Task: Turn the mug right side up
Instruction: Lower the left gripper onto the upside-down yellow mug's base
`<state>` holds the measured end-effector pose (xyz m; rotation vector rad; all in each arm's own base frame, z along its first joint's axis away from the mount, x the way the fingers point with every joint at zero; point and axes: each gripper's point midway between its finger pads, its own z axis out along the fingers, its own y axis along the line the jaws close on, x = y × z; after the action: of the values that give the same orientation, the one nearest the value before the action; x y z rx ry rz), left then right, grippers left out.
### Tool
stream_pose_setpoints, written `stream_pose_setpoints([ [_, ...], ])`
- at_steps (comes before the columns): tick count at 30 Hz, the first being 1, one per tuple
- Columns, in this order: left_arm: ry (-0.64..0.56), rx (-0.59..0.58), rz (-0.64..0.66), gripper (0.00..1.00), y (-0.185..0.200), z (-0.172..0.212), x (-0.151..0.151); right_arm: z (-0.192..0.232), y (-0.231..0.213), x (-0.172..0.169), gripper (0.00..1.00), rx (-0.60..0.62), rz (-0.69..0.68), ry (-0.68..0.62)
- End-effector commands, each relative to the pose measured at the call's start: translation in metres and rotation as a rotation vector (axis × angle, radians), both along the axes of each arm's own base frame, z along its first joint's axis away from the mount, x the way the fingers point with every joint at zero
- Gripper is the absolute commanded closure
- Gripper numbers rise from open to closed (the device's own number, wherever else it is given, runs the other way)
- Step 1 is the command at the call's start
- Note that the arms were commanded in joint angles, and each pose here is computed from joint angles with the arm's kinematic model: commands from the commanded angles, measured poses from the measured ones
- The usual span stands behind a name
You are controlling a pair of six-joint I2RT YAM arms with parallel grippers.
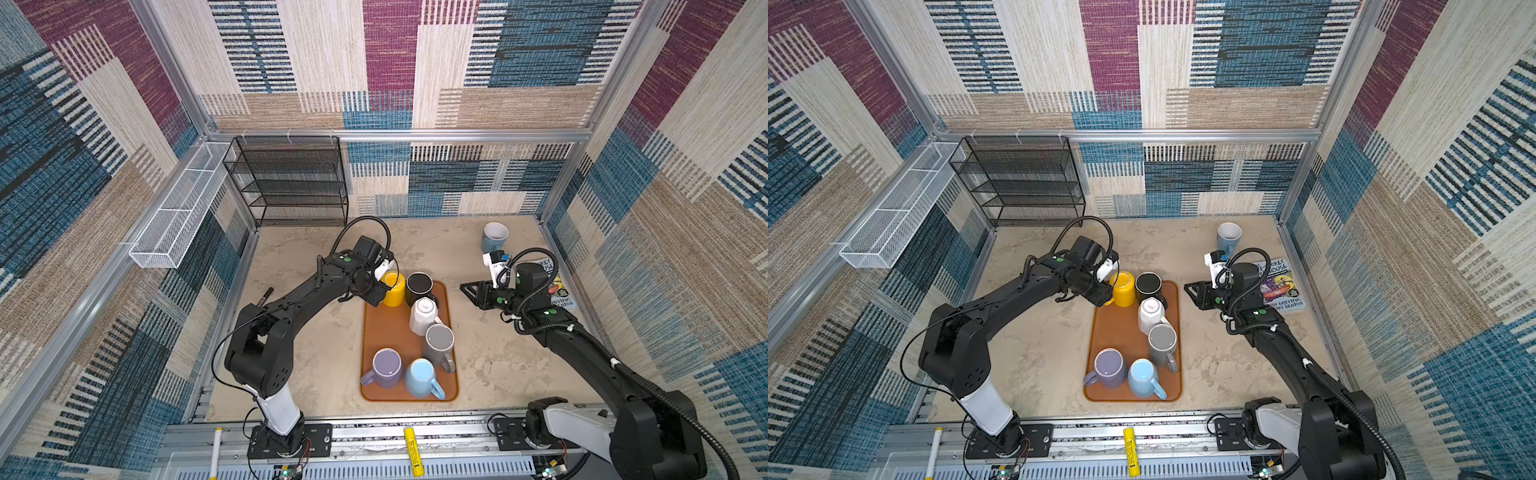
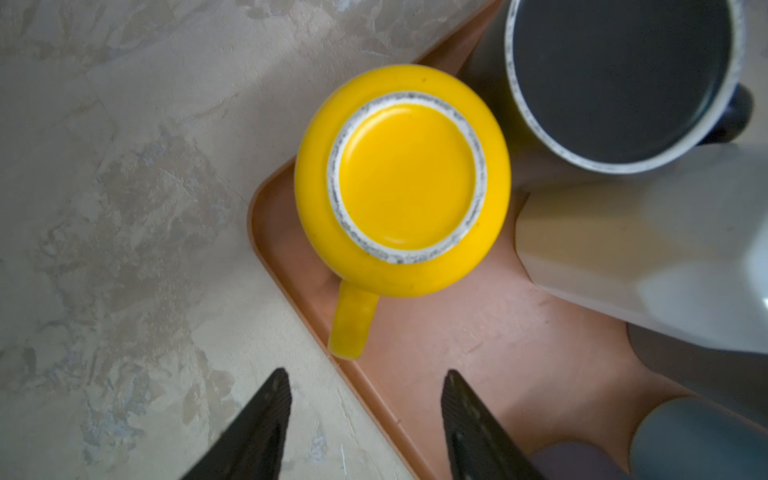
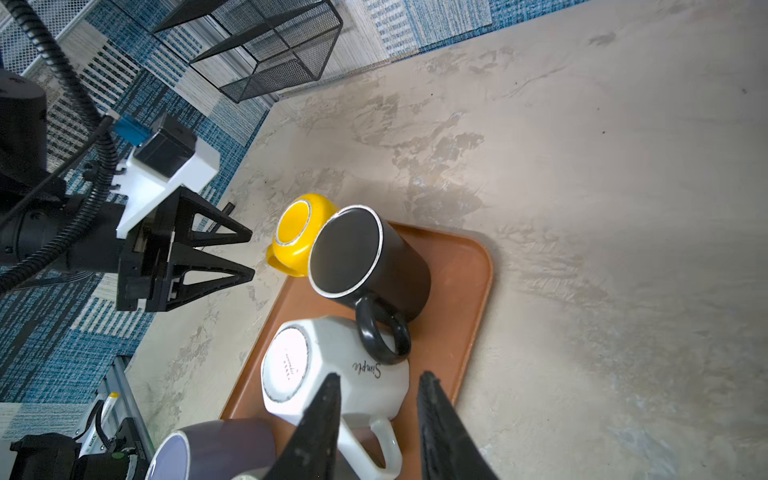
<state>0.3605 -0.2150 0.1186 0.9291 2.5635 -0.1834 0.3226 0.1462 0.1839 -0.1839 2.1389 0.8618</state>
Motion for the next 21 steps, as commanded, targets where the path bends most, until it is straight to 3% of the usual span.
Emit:
stream_pose_setpoints([
  [1,0.035,0.033,-0.078,0.40,-0.001,-0.005,-0.005,0.002,-0.001,-0.002,0.65,0.003,-0.011,0.000],
  [14,0.106,0.084,-0.123,0.43,-0.004,-0.027,0.003,0.001,-0.004,-0.004,0.65,-0.006,-0.024,0.003],
  [21,0.119,0.088,-0.123,0.53,-0.004,-0.030,0.002,0.002,-0.005,-0.003,0.65,-0.010,-0.031,0.000],
])
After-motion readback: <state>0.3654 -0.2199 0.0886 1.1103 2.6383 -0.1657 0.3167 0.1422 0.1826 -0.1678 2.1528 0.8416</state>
